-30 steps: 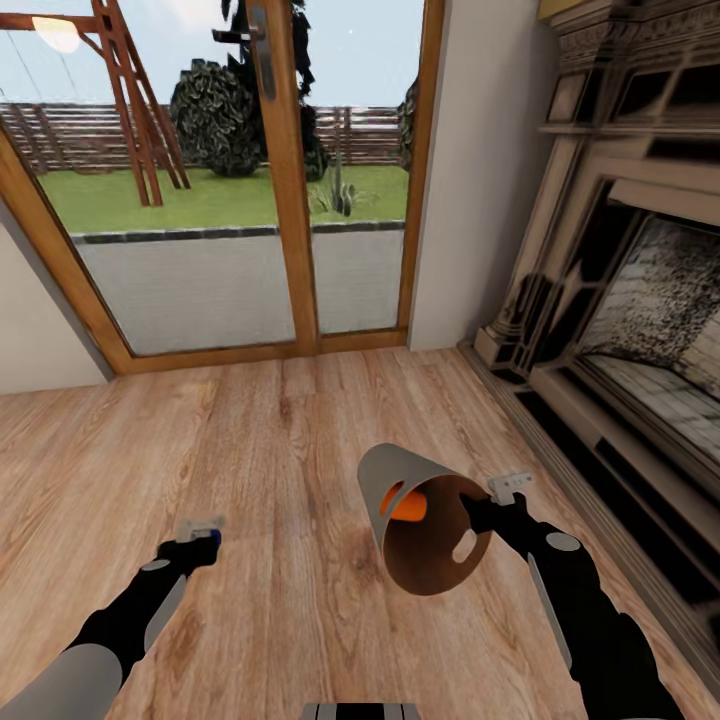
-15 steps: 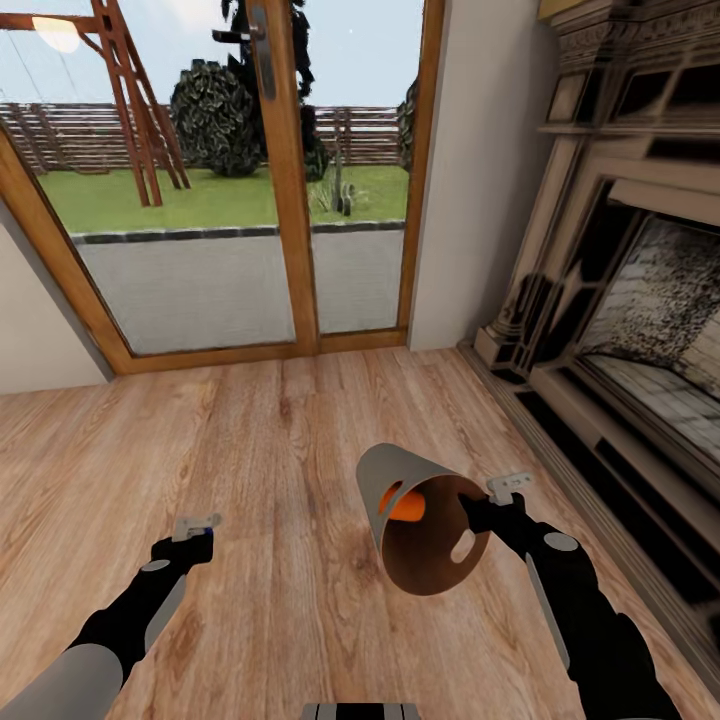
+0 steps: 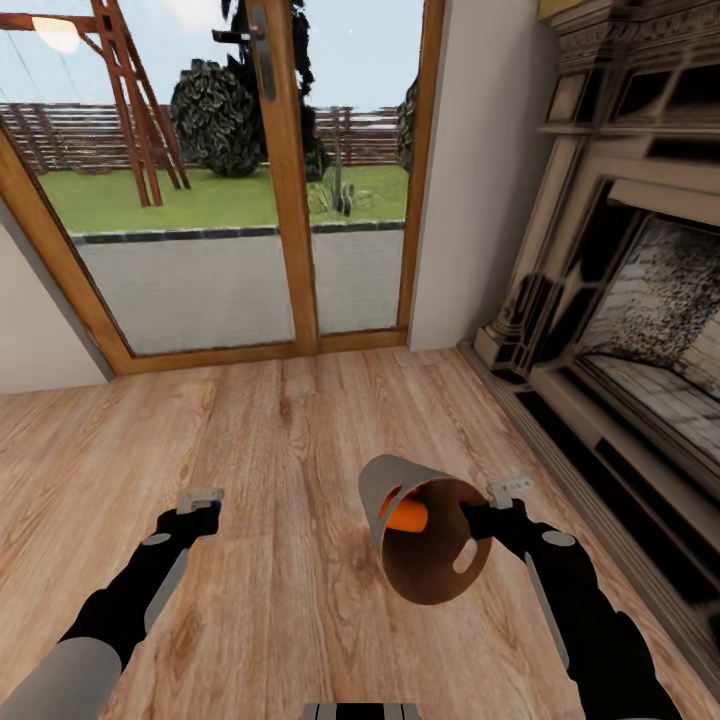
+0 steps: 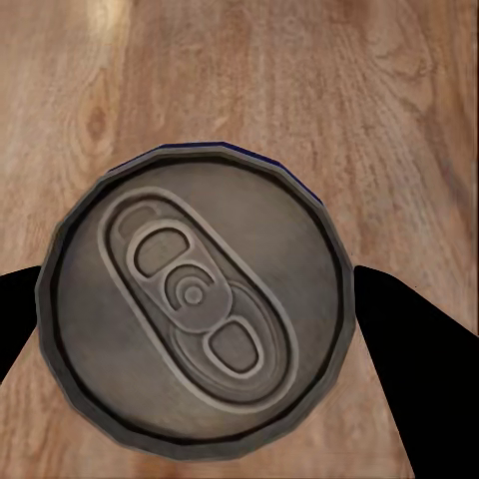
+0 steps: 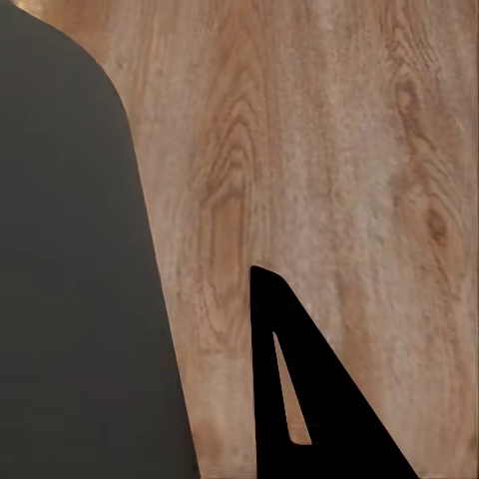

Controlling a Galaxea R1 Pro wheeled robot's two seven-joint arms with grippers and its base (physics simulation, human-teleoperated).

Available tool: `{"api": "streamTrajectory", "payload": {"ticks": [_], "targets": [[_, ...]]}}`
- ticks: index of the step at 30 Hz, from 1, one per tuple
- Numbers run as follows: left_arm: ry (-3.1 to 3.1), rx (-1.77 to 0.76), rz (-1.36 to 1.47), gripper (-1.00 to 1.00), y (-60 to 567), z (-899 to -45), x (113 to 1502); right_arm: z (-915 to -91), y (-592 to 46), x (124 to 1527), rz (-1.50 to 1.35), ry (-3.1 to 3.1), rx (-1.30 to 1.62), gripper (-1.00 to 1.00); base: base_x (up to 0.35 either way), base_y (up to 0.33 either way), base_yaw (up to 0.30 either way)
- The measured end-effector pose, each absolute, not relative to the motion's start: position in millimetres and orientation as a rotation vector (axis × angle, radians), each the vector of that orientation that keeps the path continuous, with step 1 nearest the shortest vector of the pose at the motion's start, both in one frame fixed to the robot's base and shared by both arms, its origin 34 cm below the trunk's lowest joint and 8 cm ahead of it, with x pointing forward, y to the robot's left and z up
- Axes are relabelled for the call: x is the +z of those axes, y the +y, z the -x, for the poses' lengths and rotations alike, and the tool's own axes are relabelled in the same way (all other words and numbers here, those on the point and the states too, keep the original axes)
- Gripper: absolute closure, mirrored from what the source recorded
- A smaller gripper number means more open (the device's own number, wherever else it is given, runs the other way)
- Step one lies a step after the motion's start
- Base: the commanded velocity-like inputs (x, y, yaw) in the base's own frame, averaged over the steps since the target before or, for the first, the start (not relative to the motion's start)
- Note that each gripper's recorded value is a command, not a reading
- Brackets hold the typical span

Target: Put the three can of soda from the living room inside the tash can in the kitchen.

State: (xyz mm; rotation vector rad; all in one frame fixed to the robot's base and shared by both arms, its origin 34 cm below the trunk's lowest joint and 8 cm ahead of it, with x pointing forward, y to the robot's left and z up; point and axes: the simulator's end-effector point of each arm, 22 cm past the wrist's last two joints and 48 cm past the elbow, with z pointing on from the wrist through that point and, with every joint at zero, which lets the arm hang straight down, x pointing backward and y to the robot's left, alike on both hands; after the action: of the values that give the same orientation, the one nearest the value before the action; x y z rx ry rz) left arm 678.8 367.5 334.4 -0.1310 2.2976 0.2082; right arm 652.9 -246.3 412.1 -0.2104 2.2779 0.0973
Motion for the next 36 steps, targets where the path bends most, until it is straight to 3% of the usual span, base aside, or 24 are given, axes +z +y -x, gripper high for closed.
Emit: {"api": "streamTrajectory", "payload": {"ticks": [10,14,29,36], "targets": [[2.433,0.031,0.036,1.0,321.0,-667.3,363.6,-645.0,-258.8,407.9,0.159,2.466,0.071,1.0,0.0,0.0,0.0],[2.547,-0.082,0.001,1.0,300.6,-648.1,353.5,-656.7,-277.3,425.1,0.167,2.575,-0.077,1.0,0.0,0.0,0.0],[2.601,-0.127,0.002,1.0,292.7,-636.6,372.9,-667.0,-236.9,442.8,0.31,2.558,-0.051,1.0,0.0,0.0,0.0],[2.47,-0.227,-0.078,1.0,263.7,-657.4,453.8,-672.7,-237.0,442.5,0.322,2.592,-0.068,1.0,0.0,0.0,0.0]]}}
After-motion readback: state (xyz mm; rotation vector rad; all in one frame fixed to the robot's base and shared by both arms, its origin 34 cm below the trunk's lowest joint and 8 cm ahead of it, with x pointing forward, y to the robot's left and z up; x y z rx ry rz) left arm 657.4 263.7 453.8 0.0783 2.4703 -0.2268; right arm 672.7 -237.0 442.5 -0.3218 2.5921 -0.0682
